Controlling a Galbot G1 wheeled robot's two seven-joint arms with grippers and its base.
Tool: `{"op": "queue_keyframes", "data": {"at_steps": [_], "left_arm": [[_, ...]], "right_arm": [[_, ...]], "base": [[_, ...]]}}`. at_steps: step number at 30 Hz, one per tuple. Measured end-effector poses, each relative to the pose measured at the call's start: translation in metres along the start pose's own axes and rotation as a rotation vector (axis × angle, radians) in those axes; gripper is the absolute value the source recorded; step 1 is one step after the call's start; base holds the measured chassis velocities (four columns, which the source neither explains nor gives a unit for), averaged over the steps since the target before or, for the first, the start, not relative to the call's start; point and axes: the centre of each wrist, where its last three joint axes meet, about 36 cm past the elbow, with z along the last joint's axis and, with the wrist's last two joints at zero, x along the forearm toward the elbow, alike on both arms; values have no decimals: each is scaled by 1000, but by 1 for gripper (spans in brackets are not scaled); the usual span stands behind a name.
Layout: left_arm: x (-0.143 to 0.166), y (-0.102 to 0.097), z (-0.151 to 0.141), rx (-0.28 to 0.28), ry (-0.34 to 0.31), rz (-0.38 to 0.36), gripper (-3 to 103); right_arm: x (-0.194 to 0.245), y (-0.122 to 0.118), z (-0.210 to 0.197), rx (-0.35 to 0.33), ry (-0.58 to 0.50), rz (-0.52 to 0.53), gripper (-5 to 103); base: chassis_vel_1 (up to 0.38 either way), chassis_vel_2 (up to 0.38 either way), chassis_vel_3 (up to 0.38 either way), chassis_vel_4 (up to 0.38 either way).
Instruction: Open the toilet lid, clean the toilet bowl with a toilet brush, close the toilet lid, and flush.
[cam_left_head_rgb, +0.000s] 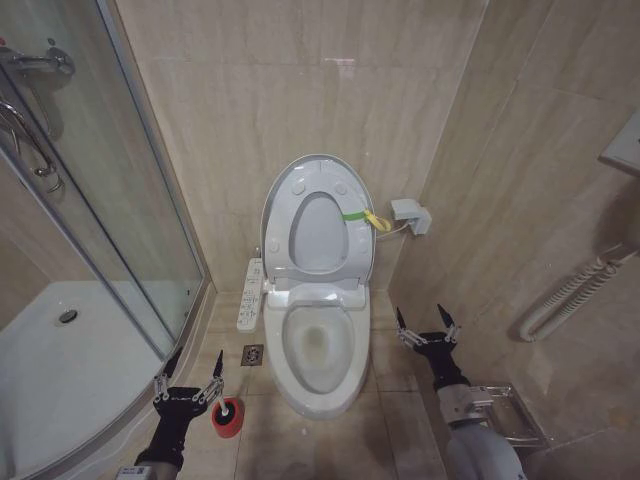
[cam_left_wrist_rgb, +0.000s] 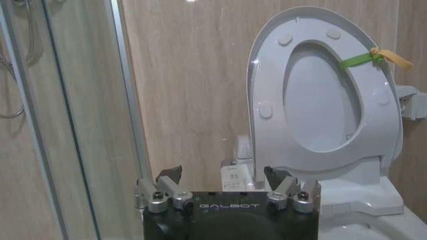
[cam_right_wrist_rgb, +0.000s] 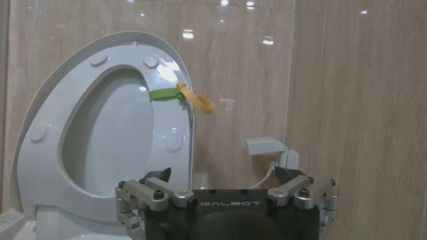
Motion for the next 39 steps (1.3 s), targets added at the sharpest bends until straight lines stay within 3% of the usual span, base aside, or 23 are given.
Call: {"op": "queue_keyframes", "data": {"at_steps": [39], "left_arm": [[0,0,0,0,0,0,82]], "right_arm": [[0,0,0,0,0,0,100]], "base": [[0,0,0,0]]}}
